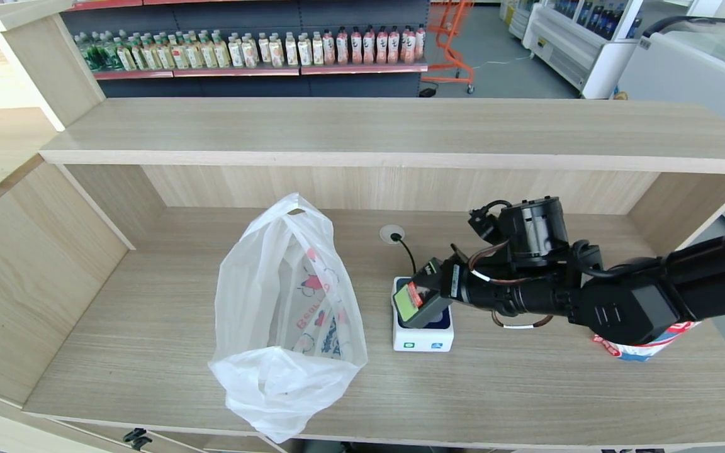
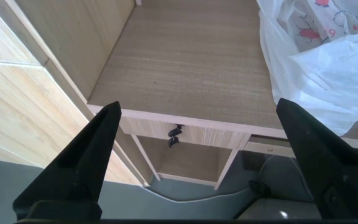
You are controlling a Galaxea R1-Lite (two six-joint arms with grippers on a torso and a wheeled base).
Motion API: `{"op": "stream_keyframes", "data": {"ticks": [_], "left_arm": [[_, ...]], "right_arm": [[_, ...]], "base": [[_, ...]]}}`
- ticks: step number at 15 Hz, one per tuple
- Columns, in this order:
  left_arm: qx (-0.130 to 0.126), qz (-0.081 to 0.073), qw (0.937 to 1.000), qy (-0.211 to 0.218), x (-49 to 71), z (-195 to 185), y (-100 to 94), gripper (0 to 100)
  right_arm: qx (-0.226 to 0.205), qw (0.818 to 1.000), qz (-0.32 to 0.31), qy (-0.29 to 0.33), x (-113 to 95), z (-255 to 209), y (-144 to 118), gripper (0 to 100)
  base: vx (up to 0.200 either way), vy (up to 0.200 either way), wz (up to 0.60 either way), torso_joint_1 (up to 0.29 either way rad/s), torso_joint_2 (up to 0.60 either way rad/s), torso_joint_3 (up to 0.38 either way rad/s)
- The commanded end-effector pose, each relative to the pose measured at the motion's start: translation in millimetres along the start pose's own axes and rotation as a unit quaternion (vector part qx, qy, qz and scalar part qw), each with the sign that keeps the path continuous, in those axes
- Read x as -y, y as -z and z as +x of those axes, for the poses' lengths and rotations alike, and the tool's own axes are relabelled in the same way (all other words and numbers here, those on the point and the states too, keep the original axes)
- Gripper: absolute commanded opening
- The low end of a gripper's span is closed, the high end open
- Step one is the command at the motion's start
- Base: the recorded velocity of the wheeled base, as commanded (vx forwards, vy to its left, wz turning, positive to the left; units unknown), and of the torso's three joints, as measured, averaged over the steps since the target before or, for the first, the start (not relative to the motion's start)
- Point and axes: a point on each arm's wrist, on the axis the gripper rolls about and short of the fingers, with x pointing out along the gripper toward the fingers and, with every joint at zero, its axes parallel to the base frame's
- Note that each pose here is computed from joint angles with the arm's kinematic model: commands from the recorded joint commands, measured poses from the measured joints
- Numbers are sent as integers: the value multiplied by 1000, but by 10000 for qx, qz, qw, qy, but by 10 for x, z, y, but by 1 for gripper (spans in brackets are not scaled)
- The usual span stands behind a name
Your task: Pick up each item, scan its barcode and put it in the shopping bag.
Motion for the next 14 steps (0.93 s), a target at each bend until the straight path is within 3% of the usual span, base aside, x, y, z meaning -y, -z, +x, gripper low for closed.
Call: {"op": "stream_keyframes", "data": {"ticks": [1,3,4,7,10,14], "left_arm": [[1,-1,10000,-9,0,0,0,100],[1,-1,10000,-2,0,0,0,100],[1,-1,10000,-2,0,0,0,100],[1,-1,10000,-2,0,0,0,100],[1,-1,10000,-2,0,0,0,100],[1,-9,10000,-2,0,0,0,100]], "right_arm": [[467,9985,-35,-299,-196,-255,-213,0],[983,9929,-388,-538,-399,-701,-355,0],[1306,9844,-1042,-549,-463,-1025,-398,0],[1550,9657,-2078,-170,-313,-1382,-306,0],[1365,9695,-2031,-120,-230,-1572,-34,0],[1319,9714,-1971,-120,-197,-1683,96,0]], "base": [[0,0,0,0,0,0],[0,0,0,0,0,0],[0,0,0,0,0,0],[0,0,0,0,0,0],[0,0,0,0,0,0],[-50,0,0,1,2,1]]}}
